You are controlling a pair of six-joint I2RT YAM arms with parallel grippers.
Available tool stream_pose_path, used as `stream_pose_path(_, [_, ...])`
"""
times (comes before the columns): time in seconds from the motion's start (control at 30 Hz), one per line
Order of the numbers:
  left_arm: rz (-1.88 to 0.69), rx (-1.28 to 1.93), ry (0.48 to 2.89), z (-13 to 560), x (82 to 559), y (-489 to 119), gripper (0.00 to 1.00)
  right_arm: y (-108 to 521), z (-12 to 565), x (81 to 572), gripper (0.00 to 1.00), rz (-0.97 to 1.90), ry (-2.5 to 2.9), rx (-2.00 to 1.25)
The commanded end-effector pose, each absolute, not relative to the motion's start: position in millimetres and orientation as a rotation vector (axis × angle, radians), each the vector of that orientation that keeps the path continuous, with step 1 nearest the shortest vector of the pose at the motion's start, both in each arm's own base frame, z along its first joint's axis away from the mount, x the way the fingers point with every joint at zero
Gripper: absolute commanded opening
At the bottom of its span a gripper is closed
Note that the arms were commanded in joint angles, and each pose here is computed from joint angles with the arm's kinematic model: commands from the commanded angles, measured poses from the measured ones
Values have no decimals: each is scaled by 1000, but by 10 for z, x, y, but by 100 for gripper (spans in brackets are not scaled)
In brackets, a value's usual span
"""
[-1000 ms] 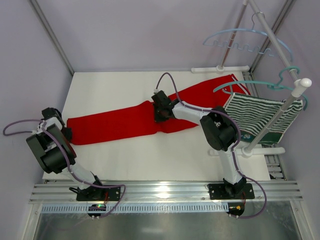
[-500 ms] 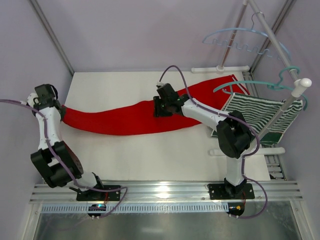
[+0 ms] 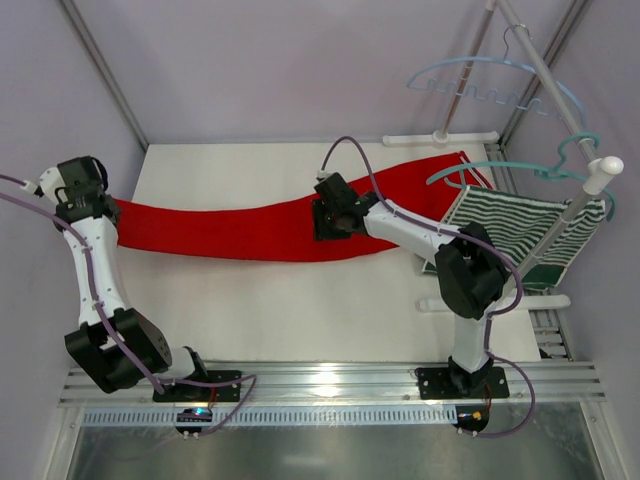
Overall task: Place the trousers on the hanger
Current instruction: Fold the trousers
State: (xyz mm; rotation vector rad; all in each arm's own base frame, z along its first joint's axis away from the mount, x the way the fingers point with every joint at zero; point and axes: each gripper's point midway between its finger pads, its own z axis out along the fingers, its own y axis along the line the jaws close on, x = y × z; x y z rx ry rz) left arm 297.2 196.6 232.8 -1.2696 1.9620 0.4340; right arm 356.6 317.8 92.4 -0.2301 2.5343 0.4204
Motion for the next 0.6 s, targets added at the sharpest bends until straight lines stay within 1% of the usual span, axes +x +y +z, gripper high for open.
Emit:
stream_pose_path(0.0, [643,-1252,1868,2723,2755,2210,0,3133,1227,3530,49,422,2478,-205])
stream_pose_path(0.23, [699,-1262,1849,2841,2693,2272,0,3053,1252,3419,50,363,2487,-197])
stream_pose_path(0.3, [669,-1253,1845,2918,2743,2253,0,2994,1227,3398,50,331,2492,-188])
stream_pose_path(0.33, [611,-1225,1854,2950,2823,2193,0,2959,1219,3404,50,299,2486,-180])
stream_pose_path(0.4, [546,-1107,1873,3065,3001,2036,0,2879,1173,3401,52,248,2492,-171])
stream_pose_path(0.47, [492,-1003,1895,3152,3202,1829,0,2730,1154,3488,53,127,2471,-151])
stream_pose_path(0.53, [467,-957,1938,3177,3285,1737,0,2537,1123,3578,52,-8,2465,-125])
stream_pose_path(0.57, [450,-940,1957,3167,3316,1685,0,2303,1150,3651,49,-132,2445,-78])
